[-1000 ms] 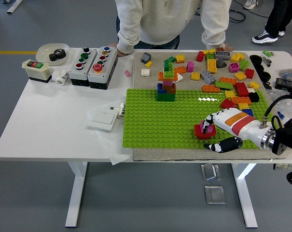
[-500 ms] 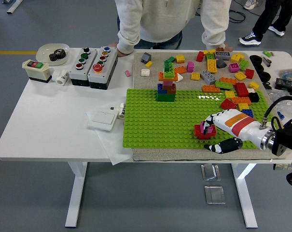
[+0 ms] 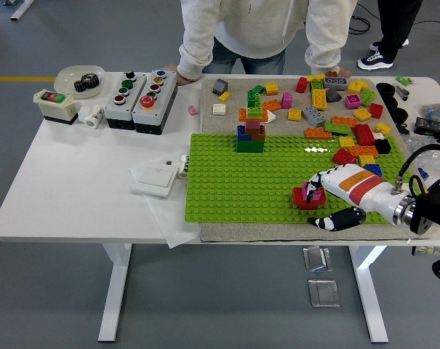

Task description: Pick up the brick,pile it on top of brick,press brick,pick up the brick,pile it on top of brick,press brick

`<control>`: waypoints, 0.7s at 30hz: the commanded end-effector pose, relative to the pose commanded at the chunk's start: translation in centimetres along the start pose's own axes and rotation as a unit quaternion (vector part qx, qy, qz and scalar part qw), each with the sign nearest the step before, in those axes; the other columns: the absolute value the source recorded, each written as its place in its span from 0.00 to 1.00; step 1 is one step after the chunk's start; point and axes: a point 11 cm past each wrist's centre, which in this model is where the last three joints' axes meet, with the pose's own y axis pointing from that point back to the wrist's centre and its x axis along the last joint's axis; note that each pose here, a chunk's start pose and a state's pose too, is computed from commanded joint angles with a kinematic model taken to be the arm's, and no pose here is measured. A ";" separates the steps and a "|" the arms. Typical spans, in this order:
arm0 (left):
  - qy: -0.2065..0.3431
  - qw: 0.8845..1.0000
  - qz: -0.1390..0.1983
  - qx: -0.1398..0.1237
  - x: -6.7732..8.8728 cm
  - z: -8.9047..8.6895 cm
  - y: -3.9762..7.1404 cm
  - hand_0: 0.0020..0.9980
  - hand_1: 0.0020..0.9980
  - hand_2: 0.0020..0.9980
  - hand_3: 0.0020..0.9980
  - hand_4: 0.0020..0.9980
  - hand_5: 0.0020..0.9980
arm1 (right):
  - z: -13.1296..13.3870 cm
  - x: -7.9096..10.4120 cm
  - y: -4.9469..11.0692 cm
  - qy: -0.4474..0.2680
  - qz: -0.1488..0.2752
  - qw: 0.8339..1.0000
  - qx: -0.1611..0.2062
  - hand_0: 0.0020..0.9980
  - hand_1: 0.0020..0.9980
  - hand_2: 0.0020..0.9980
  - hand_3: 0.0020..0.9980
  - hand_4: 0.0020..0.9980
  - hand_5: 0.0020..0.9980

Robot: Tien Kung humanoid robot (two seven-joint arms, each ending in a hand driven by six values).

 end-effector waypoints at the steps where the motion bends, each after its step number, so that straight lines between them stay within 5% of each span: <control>1: 0.000 1.000 0.000 0.000 0.0 0.0 0.0 0.78 0.72 0.68 0.56 0.59 0.61 | 0.0 0.1 0.0 0.000 0.002 1.000 0.000 0.68 0.66 0.69 0.56 0.78 0.42; 14: -0.001 1.000 -0.001 -0.001 0.1 0.0 0.0 0.78 0.72 0.67 0.56 0.59 0.61 | 0.6 1.3 0.2 -0.002 0.028 1.000 -0.008 0.68 0.66 0.69 0.56 0.78 0.42; 21: 0.003 1.000 -0.001 -0.003 0.1 0.3 0.0 0.78 0.71 0.67 0.57 0.59 0.61 | 3.3 2.3 0.2 -0.010 0.056 0.996 -0.065 0.71 0.67 0.72 0.60 0.80 0.42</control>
